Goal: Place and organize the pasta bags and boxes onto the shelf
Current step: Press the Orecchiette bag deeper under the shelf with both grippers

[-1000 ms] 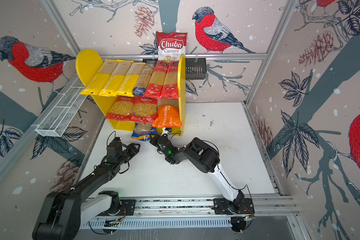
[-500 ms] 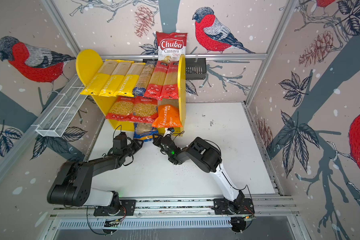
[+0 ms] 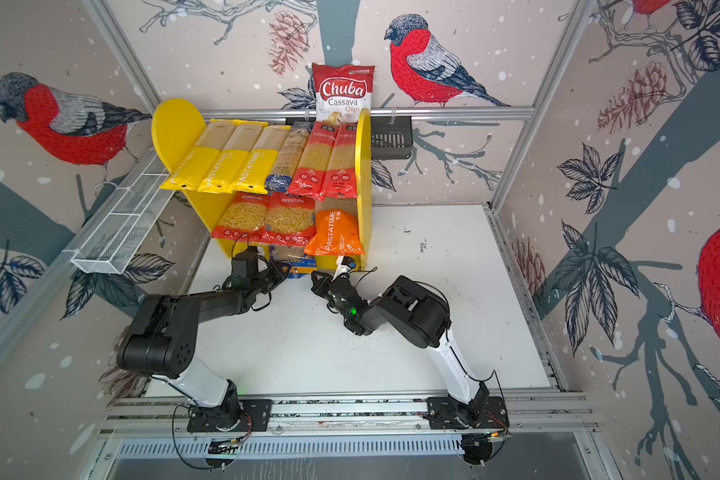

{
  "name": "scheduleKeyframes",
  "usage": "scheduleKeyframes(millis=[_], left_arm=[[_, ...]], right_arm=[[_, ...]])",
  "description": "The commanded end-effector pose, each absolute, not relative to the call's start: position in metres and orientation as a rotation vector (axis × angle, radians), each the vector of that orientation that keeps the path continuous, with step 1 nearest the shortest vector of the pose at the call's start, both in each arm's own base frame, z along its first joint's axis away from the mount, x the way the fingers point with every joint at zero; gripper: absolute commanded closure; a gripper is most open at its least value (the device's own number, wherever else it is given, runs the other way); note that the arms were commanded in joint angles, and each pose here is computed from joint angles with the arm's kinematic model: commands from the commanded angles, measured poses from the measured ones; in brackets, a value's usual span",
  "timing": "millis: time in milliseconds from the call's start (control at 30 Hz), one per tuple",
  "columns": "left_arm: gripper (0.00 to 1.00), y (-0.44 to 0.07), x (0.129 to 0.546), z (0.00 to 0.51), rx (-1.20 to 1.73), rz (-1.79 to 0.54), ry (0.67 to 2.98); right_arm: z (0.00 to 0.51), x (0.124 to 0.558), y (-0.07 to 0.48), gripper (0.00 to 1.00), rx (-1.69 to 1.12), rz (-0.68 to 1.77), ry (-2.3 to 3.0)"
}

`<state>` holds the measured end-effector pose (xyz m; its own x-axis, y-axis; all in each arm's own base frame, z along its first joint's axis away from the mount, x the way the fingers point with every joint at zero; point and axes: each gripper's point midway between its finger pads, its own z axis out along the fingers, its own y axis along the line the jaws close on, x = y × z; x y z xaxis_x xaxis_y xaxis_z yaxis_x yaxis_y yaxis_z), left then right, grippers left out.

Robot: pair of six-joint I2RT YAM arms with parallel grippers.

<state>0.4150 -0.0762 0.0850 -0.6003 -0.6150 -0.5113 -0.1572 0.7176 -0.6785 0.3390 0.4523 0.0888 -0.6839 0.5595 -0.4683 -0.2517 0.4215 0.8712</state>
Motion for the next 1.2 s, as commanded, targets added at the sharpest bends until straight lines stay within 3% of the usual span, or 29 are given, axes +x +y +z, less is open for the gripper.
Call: scheduleKeyframes(millis=[0, 167, 433, 533, 633, 800, 1000, 1167], left_arm=[[0.67, -0.057, 0.414, 0.104, -0.585, -0.656, 2.085], [0.61, -0.035, 0.385, 0.089, -0.695, -0.528, 2.117], [0.41, -0.035, 0.366, 0.101, -0.759, -0.700, 2.051], [0.32, -0.023, 0.367, 0.110, -0.769, -0.688, 1.985], [0.31, -0.033, 0.377, 0.117, -0.719, -0.754, 1.989], [0.33, -0.048, 0.391, 0.105, -0.678, -0.848, 2.043], [0.45, -0.038, 0.396, 0.082, -0.768, -0.808, 2.077], [0.54, -0.027, 0.398, 0.074, -0.820, -0.797, 2.069]], right_arm=[[0.090, 0.330, 0.453, 0.88, 0.257, 1.370, 1.924], [0.078, 0.325, 0.454, 0.78, 0.260, 1.386, 1.962], [0.098, 0.328, 0.459, 0.47, 0.236, 1.503, 1.990], [0.092, 0.331, 0.469, 0.41, 0.220, 1.516, 2.063], [0.085, 0.337, 0.480, 0.41, 0.201, 1.514, 2.120], [0.087, 0.346, 0.488, 0.50, 0.220, 1.518, 2.108], [0.075, 0.335, 0.495, 0.88, 0.233, 1.542, 2.147], [0.060, 0.318, 0.500, 1.00, 0.213, 1.562, 2.204]])
